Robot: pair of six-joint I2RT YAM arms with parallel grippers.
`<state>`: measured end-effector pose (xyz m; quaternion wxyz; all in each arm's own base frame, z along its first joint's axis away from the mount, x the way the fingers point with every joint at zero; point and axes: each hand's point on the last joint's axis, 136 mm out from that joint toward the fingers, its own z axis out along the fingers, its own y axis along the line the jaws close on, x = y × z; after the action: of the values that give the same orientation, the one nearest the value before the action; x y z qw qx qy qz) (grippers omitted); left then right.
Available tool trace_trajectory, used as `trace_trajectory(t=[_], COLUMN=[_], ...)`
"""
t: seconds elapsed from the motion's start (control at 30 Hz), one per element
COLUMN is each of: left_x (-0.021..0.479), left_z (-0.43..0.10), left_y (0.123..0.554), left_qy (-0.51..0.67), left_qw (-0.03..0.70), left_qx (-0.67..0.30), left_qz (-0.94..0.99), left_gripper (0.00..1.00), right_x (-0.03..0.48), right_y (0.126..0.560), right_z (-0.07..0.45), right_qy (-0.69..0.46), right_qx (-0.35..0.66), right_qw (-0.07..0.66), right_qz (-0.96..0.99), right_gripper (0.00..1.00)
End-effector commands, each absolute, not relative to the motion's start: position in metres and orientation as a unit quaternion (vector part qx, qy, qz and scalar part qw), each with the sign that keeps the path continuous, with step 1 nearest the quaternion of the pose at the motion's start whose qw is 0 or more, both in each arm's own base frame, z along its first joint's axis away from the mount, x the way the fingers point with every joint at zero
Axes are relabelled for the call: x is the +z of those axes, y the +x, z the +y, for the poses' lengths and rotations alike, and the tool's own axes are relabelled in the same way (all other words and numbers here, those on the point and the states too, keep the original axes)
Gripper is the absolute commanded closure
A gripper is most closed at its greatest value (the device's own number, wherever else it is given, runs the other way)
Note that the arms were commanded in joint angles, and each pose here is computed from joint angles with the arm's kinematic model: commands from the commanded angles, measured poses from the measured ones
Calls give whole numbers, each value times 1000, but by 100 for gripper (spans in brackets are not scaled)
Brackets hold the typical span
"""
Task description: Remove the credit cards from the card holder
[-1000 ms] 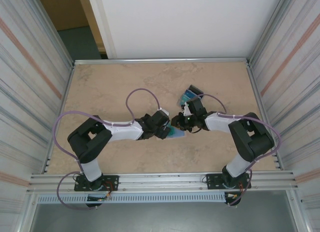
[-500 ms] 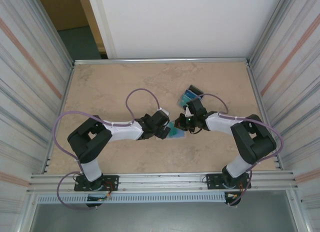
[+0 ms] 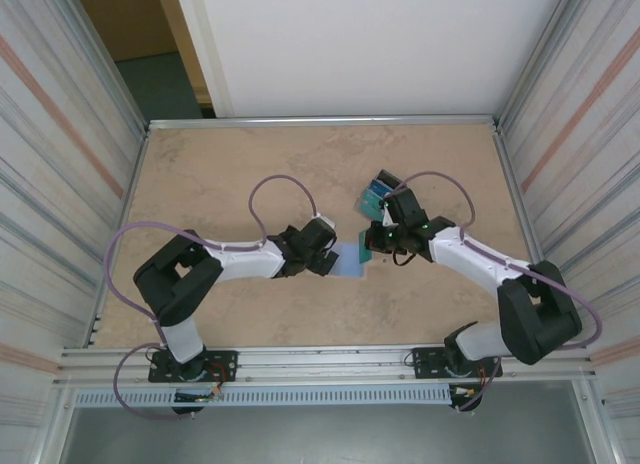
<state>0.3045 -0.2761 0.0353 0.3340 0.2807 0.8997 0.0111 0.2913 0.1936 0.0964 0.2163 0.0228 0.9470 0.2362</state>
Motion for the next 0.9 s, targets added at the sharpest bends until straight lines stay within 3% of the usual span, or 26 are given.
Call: trace_trajectory(t=[0.0,0.5,0.87], left_x=[47,100,112], left_z=[-261,-259,-241], left_y=[304,304,304], left_qy=[288,243,201], left_qw=[336,393,411], left_qx=[37,-6,-24], left_qz=[896,887,889], left_gripper=[1,1,1], right_x=[132,179,163], right_y=[306,377,411], right_z=[174,153,155], right_qy=[-12,-198,-266], right_qx=[197,98,51], right_qw=[272,352,332], right_qz=[942,909,904], right_gripper=[100,100,100])
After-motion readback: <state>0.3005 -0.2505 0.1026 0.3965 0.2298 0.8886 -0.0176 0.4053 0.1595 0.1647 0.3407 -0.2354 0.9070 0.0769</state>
